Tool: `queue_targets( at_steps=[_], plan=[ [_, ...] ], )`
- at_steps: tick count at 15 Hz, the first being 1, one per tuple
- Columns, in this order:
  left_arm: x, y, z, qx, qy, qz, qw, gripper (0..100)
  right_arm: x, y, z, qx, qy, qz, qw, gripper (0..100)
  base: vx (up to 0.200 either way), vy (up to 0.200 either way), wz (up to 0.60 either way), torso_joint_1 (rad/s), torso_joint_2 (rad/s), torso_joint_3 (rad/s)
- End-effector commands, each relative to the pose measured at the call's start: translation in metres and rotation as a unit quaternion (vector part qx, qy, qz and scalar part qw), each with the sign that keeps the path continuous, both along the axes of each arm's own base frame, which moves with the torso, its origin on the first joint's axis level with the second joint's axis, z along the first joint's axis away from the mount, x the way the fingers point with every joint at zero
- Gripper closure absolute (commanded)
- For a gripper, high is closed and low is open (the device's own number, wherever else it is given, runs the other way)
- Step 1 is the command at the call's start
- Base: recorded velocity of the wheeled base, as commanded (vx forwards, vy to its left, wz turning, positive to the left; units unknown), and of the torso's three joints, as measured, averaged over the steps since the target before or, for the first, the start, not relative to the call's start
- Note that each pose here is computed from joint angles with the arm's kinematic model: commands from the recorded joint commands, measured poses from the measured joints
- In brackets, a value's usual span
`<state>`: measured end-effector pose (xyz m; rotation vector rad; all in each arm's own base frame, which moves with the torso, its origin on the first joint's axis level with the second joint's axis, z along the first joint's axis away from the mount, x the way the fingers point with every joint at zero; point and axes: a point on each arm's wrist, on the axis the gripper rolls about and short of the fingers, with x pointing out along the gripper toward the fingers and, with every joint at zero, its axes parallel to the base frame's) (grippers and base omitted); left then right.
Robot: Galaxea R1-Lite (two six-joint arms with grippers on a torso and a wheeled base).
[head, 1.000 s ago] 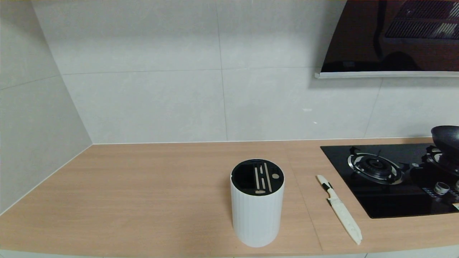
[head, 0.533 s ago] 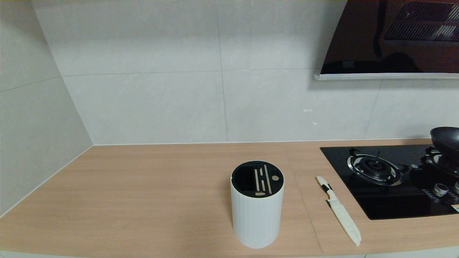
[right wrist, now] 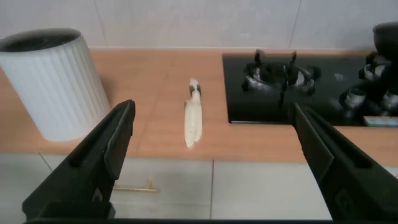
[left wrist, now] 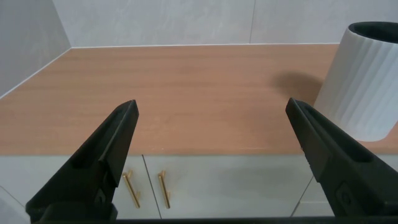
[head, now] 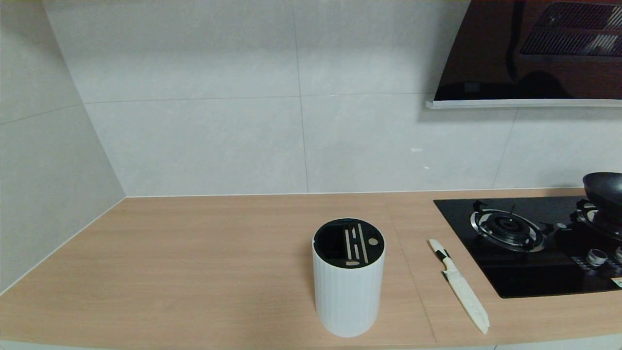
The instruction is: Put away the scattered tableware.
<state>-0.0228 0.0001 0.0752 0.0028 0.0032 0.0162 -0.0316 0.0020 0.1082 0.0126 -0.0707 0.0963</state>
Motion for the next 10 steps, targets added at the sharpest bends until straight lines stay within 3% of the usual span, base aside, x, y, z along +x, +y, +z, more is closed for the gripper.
queue_targets(
  at_steps=[1,6,10],
  plan=[
    [0.0,0.0,0.0,0.0,0.0,0.0,1.0,0,0.016,0.002,0.024,0.002,0.08,0.048,0.996,0,0.0,0.0,0.0,0.0,0.0,0.0],
    [0.0,0.0,0.0,-0.001,0.0,0.0,1.0,0,0.101,0.005,0.049,0.015,0.289,0.085,0.953,0,0.0,0.0,0.0,0.0,0.0,0.0],
    [0.0,0.0,0.0,-0.001,0.0,0.0,1.0,0,0.173,0.02,0.045,-0.007,0.335,0.111,0.936,0,0.0,0.0,0.0,0.0,0.0,0.0]
  ],
)
